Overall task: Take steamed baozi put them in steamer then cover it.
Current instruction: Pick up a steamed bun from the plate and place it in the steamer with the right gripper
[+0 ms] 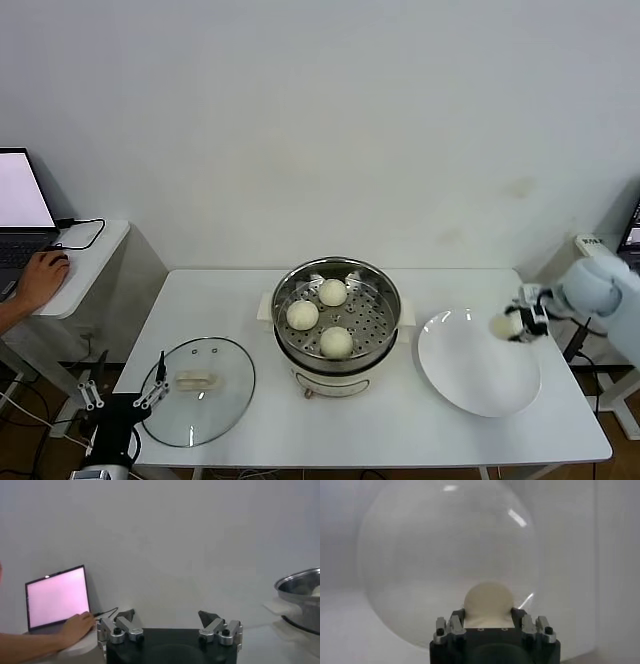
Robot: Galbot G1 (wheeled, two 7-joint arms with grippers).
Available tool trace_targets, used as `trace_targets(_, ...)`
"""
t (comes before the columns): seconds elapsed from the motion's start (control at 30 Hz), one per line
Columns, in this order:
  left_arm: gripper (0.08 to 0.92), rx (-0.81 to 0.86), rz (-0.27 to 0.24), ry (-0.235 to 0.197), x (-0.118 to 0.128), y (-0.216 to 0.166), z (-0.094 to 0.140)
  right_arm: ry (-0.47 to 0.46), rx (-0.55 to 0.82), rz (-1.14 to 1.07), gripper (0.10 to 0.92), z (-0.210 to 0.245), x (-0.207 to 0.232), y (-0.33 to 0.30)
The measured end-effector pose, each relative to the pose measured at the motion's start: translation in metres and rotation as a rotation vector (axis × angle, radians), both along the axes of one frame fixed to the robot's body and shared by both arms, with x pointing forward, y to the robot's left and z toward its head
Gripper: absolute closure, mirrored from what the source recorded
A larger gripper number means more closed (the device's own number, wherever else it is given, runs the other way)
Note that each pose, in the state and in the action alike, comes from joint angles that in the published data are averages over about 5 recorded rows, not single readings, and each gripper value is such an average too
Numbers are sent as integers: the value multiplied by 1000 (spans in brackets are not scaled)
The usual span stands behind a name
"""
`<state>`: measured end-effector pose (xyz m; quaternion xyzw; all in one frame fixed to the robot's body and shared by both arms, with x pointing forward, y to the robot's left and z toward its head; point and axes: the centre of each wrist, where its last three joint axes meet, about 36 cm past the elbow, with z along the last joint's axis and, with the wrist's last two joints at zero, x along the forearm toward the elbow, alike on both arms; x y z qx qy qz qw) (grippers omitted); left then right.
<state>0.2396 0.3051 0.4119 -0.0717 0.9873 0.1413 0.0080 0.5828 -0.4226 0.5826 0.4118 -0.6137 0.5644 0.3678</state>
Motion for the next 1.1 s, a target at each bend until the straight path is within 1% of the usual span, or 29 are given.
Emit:
trace_targets(0.23,177,-4,-9,-4,3,-2,-1,-64,91,69,422,67,6,61)
trace_targets(0.33,177,-7,-10,-5,4,-3,-1,-68,135,93,420,85,7,90)
trace_targets(0.43,177,-10,-8,-7,4,-3,-2,-52,172,110,420,93,9,121)
trace_targets(0.6,177,-14,-4,-9,4,-4,-2,-16,209,113,420,95,10,168)
trace_targets(0.77,177,-16,-2,-13,6,-6,-1,16,210,103,420,85,11,206)
trace_targets(1.1,177,-13,5,-15,6,-5,0,51,180,70,420,49,20,249)
